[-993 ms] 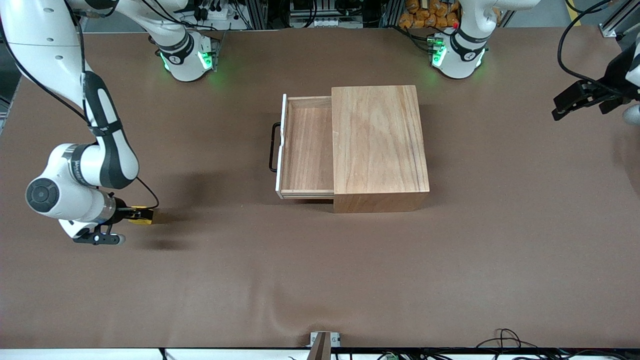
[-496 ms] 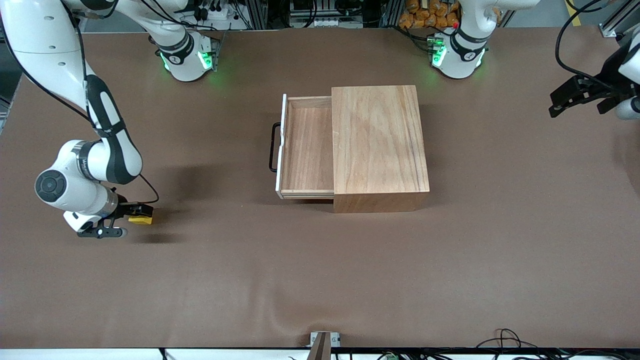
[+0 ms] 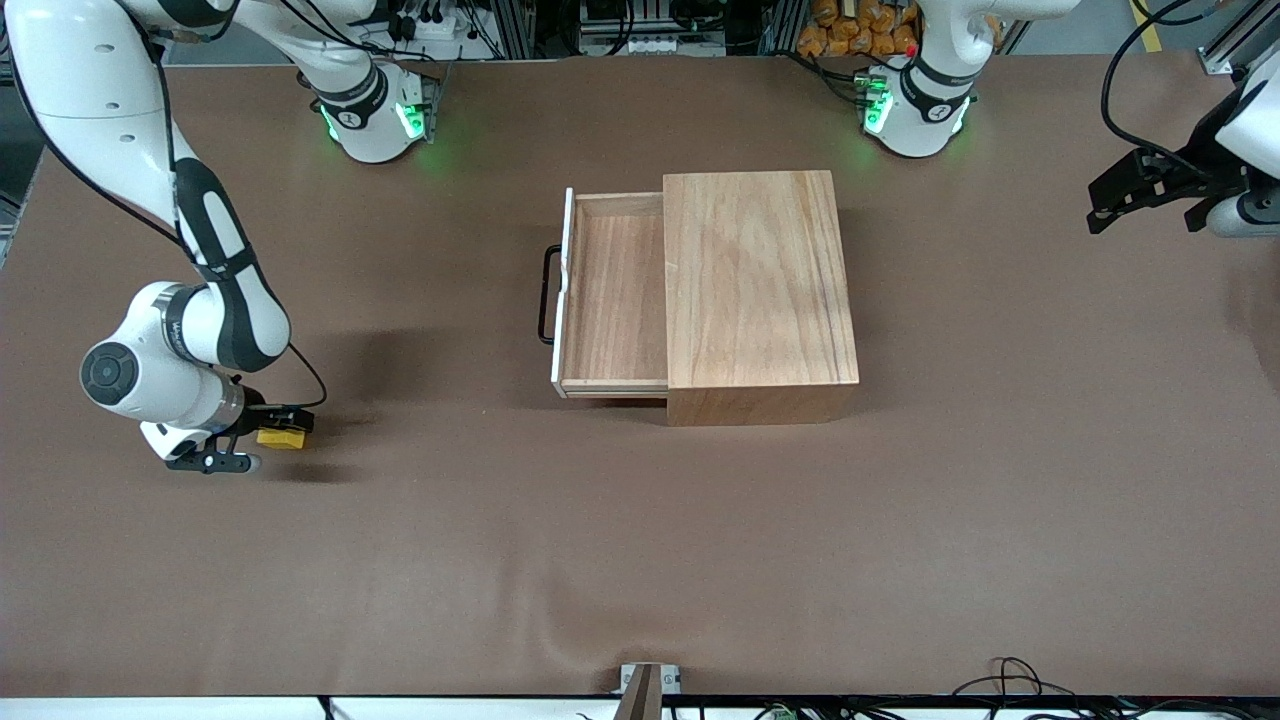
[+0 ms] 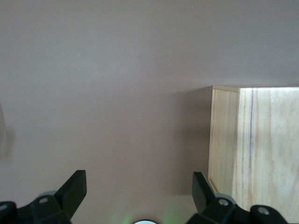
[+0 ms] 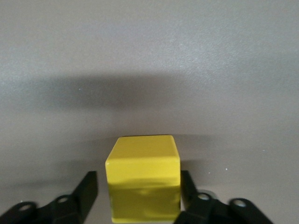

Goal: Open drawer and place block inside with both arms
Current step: 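Close the right gripper on the yellow cube and lift it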

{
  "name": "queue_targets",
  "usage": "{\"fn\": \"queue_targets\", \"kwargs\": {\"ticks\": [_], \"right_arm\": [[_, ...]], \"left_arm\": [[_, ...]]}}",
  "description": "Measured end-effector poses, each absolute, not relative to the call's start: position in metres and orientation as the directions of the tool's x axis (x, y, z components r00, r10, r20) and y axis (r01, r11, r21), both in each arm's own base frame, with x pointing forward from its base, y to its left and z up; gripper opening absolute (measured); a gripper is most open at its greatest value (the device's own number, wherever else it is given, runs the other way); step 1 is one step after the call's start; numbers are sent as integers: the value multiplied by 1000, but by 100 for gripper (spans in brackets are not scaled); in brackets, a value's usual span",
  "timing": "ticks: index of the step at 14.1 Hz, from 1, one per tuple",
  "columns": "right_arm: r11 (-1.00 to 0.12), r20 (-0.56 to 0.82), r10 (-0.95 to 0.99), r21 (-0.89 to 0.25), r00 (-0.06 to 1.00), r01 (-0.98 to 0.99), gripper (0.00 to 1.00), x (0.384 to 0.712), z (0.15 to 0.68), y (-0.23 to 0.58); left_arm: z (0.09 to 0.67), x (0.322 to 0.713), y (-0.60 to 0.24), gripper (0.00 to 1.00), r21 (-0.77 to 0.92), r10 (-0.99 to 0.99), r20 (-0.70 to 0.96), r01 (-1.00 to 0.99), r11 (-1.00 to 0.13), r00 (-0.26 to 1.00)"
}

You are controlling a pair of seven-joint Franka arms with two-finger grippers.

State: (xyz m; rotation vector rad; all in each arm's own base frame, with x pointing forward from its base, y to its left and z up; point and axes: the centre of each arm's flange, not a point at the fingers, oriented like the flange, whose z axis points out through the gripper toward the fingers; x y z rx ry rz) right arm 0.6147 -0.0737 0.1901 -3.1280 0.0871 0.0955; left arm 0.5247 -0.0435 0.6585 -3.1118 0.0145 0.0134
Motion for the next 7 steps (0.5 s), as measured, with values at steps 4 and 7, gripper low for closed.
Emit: {"fn": "queue_targets", "kwargs": {"ticks": [4,7], "right_arm": [[-999,-42,-49,-9,998,-50,56,619,194,-77],[-1000,-14,-2,-9,1000,-2,56,628,208,-77]], "left_arm": [[652,529,-32,100,-12,-25,-14,-26,-1000,1000],[651,529,-37,100,-13,-35,-14,-35,-999,999]]}}
